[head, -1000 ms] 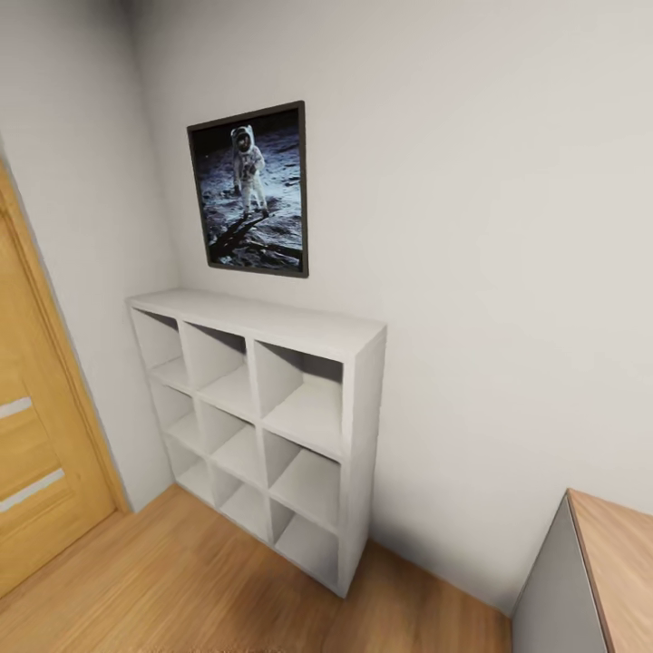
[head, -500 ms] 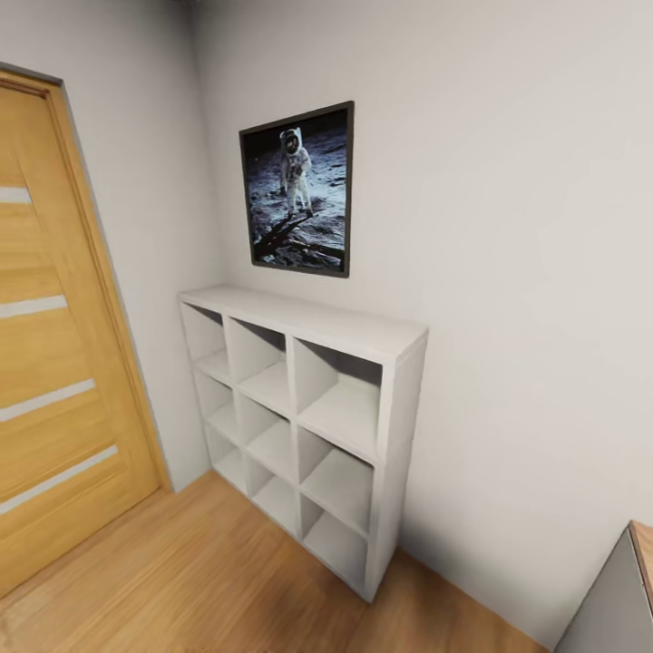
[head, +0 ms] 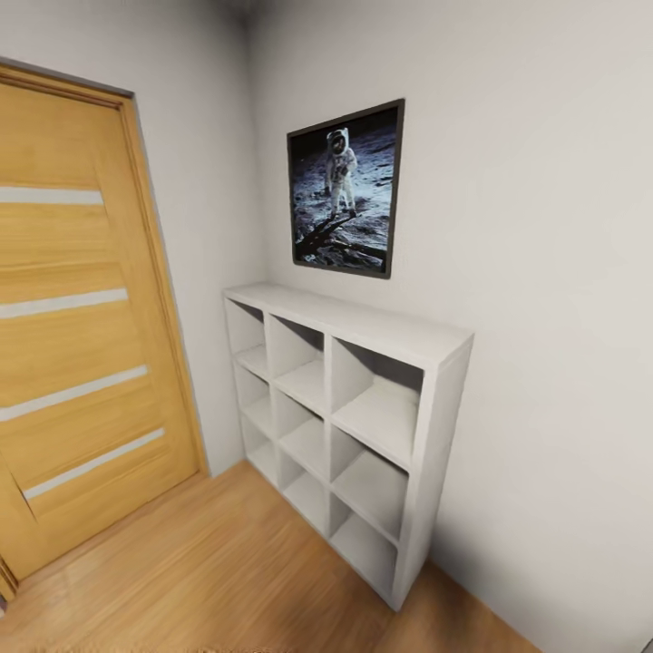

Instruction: Attach the digital camera to the camera tripod in the bedroom.

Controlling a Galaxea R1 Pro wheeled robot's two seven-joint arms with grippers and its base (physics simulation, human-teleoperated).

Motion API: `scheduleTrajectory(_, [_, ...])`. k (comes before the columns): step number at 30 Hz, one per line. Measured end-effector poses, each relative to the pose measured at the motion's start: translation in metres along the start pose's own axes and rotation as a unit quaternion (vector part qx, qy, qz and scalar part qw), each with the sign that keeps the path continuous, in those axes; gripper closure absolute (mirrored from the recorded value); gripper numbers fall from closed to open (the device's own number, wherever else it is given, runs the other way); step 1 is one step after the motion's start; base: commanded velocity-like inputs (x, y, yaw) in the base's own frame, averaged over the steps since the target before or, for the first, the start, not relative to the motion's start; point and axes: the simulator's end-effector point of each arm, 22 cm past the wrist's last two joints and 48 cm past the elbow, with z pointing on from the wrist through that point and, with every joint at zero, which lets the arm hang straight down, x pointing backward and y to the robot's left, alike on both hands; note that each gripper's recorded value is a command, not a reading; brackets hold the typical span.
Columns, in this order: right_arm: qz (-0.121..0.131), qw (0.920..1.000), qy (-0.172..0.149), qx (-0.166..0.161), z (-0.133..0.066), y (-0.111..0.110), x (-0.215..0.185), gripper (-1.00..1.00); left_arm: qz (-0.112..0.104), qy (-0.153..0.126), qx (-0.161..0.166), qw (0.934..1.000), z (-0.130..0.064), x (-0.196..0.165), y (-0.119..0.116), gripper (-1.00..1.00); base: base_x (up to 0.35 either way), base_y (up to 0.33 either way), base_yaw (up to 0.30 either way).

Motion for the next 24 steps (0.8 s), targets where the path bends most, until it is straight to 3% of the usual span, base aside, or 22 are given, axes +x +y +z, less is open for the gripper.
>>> scheduleTrajectory(10, [0.008, 1.0000, -0.002, 0.002, -0.0001, -0.0022, -0.0003, -1.00, 0.002, 0.000, 0.001, 1.0000, 0.0000, 0.0002, -0.0006, -1.00, 0.000, 0.000, 0.277])
scheduleTrajectory(20, [0.063, 0.9979, -0.004, 0.010, -0.0003, -0.0074, -0.0005, -1.00, 0.003, 0.000, 0.000, 1.0000, 0.0000, 0.0002, -0.0006, -1.00, 0.000, 0.000, 0.277])
scheduleTrajectory(24, [0.071, 0.9974, -0.004, 0.011, -0.0003, -0.0081, -0.0004, -1.00, 0.001, 0.000, 0.000, 1.0000, 0.0000, -0.0002, -0.0001, -1.00, 0.000, 0.000, 0.277])
